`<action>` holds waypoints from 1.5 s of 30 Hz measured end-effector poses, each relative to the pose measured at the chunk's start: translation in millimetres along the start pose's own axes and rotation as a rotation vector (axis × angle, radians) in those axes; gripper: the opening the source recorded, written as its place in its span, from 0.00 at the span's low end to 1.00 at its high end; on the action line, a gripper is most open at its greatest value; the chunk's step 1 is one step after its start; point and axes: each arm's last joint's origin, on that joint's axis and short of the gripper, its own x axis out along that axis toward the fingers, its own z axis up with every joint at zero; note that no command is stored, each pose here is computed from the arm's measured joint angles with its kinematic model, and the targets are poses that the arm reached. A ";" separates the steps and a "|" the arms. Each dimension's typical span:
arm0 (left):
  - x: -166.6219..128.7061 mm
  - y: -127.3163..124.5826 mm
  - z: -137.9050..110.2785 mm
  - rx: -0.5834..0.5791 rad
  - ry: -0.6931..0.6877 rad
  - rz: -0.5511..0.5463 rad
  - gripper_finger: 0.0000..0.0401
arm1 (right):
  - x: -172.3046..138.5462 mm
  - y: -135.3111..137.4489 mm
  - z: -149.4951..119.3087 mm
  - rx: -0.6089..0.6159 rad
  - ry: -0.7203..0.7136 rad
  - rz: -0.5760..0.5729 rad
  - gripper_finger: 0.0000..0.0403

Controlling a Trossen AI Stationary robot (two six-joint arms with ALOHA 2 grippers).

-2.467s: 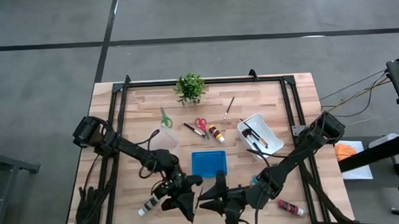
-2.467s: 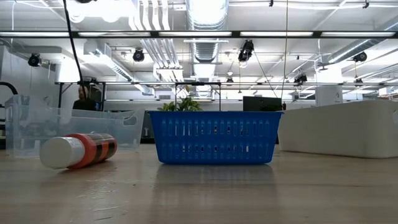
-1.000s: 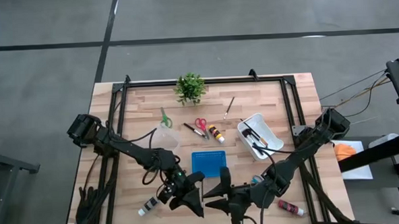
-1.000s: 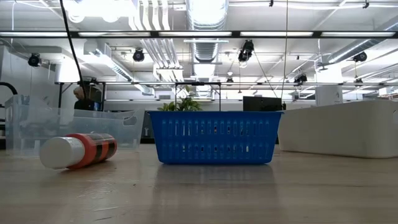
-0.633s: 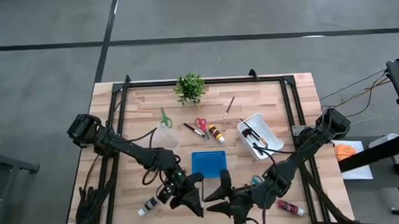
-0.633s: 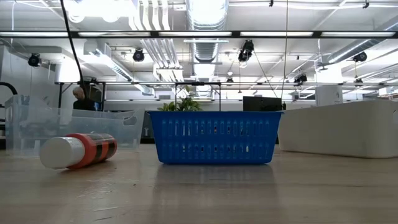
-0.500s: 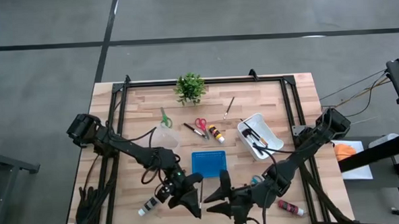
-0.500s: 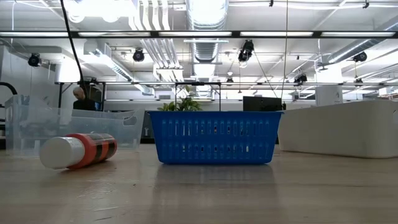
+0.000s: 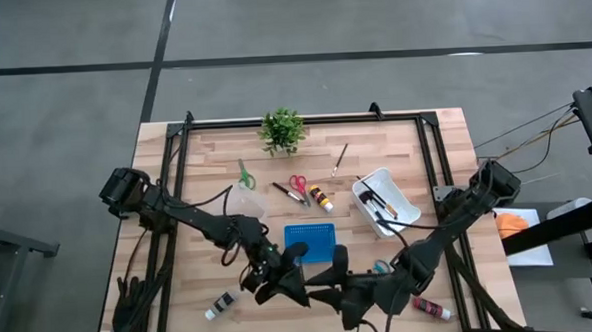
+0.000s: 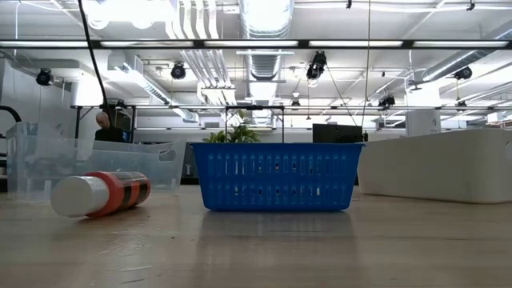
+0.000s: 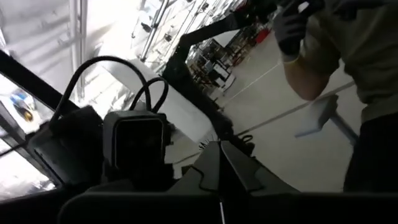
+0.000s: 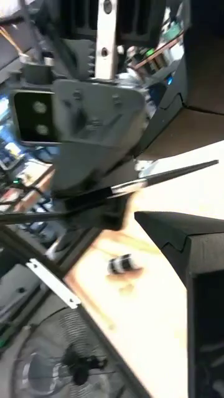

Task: Pick & Place Paint Supplies
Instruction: Put the eyelash brush in the white bin

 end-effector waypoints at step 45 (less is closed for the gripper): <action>-24.7 -20.9 -43.1 -0.322 0.341 0.046 0.01 | -7.9 58.3 -17.8 -0.830 0.298 -0.110 0.35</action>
